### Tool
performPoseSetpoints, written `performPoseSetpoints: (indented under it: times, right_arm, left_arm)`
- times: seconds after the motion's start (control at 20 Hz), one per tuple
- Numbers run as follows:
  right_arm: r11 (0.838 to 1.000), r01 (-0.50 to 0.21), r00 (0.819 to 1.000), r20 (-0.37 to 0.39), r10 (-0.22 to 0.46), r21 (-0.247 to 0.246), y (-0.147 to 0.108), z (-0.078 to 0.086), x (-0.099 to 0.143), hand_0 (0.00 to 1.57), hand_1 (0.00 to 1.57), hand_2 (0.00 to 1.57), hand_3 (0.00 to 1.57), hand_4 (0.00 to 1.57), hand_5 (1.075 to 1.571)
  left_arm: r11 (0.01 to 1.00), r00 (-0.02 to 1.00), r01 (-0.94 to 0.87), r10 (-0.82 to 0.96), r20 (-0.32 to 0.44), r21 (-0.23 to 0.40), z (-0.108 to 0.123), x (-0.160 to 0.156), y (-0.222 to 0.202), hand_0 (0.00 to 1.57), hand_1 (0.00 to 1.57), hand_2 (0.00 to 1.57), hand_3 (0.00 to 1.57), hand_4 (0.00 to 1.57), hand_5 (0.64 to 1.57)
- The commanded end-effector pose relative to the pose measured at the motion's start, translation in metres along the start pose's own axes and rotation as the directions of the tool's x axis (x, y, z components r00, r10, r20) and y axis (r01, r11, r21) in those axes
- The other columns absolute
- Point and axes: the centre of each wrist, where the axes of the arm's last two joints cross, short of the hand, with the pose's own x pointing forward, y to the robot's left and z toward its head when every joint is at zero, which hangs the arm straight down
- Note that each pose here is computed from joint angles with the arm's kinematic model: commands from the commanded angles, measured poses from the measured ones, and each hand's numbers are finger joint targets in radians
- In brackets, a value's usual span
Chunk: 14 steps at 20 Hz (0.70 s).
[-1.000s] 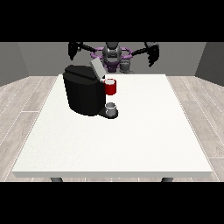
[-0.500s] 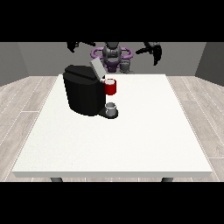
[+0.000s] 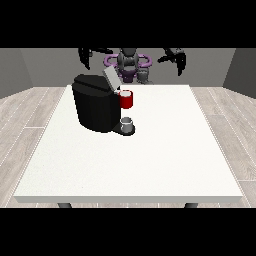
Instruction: Insert the coffee pod into the coffee machine and close the lid
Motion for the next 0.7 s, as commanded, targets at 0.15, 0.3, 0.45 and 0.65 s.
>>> performPoseSetpoints:
  times: [0.15,0.3,0.45,0.65]
  right_arm:
    - [0.999,0.04,0.998,-0.058,-0.04,-0.001,-0.024,-0.011,-0.004,0.0,0.0,0.0,0.0,0.07,1.571]
    - [0.999,0.002,1.0,0.026,-0.003,0.034,0.013,-0.021,0.012,0.0,0.0,0.0,0.0,0.0,1.571]
    - [0.996,0.006,0.999,0.04,-0.01,0.094,0.025,-0.027,0.024,0.0,0.0,0.0,0.0,0.0,1.571]
    - [0.99,-0.026,0.999,0.038,0.021,0.137,0.046,-0.03,0.03,0.0,0.0,0.0,0.0,0.0,1.571]
  left_arm:
    - [1.0,0.999,0.022,-0.022,0.029,0.004,0.012,0.025,-0.006,0.0,0.0,0.0,0.0,0.34,1.571]
    - [0.999,0.994,0.026,-0.03,0.105,0.033,0.017,0.036,0.014,0.0,0.0,0.0,0.0,0.26,1.571]
    - [0.995,0.992,0.031,-0.043,0.117,0.1,0.014,0.055,0.013,0.0,0.0,0.0,0.0,0.37,1.571]
    - [0.996,0.995,0.037,-0.044,0.085,0.08,0.03,0.049,0.014,0.0,0.0,0.0,0.0,0.36,1.571]
